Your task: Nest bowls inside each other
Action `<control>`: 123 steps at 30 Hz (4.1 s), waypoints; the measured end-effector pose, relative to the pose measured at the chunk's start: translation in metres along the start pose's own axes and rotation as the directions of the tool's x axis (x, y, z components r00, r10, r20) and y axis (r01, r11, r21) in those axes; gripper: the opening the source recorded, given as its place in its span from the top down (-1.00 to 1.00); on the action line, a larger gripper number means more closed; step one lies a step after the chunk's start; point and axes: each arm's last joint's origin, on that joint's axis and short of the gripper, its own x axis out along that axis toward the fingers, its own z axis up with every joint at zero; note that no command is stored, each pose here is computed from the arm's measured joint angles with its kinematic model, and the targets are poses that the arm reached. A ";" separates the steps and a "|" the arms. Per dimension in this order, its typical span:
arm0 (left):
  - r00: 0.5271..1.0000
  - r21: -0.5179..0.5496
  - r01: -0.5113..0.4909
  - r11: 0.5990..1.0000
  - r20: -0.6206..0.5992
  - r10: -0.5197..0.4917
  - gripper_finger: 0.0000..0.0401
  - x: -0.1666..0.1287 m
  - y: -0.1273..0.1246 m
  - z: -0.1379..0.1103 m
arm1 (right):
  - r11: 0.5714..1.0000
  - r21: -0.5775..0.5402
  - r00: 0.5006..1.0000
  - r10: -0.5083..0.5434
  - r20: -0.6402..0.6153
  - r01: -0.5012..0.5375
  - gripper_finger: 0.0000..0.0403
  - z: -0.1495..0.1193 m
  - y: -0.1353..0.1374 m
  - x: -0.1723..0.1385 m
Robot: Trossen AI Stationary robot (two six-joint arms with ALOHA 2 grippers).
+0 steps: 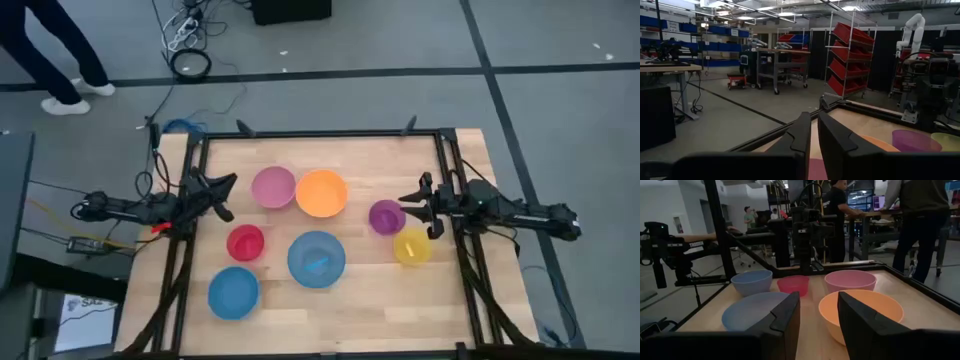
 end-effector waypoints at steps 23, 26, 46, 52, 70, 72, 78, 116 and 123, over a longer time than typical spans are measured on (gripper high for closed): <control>1.000 0.000 0.000 1.000 0.000 0.000 0.79 0.000 0.000 0.000 | 1.000 0.000 1.000 0.001 0.001 -0.001 0.39 0.000 0.000 0.000; 1.000 0.000 0.000 1.000 0.000 0.000 0.79 0.000 0.000 0.000 | 1.000 0.000 1.000 0.000 0.000 0.000 0.39 0.000 0.000 0.000; 0.982 -0.663 0.118 0.739 0.188 0.012 0.79 -0.002 0.003 0.024 | 0.975 0.208 0.991 0.053 0.119 -0.077 0.39 0.012 0.002 -0.001; 0.968 -0.687 0.049 0.725 0.212 0.135 0.79 -0.004 0.009 0.031 | 0.984 0.144 0.965 0.069 0.254 -0.108 0.39 0.025 0.004 -0.003; 0.983 -0.606 0.059 0.794 0.174 0.060 0.79 -0.002 0.005 0.024 | 0.974 0.226 0.903 -0.102 0.416 0.006 0.40 0.041 0.001 -0.009; 0.981 -0.553 0.104 0.827 0.194 0.006 0.79 -0.002 0.003 0.025 | 0.969 0.238 0.896 -0.165 0.413 0.069 0.40 0.042 -0.001 -0.008; 0.984 -0.357 0.157 0.921 0.132 -0.117 0.79 0.002 -0.003 0.059 | 0.964 0.199 0.945 -0.224 0.239 0.179 0.40 0.065 -0.001 0.012; 0.675 0.161 0.127 0.979 -0.737 0.033 0.79 0.044 -0.048 0.057 | 0.909 -0.056 0.386 -0.230 -0.893 0.412 0.38 0.046 -0.002 0.337; 0.680 0.162 0.124 0.979 -0.733 0.035 0.79 0.044 -0.048 0.057 | 0.909 -0.063 0.345 -0.220 -0.913 0.412 0.19 0.021 -0.005 0.345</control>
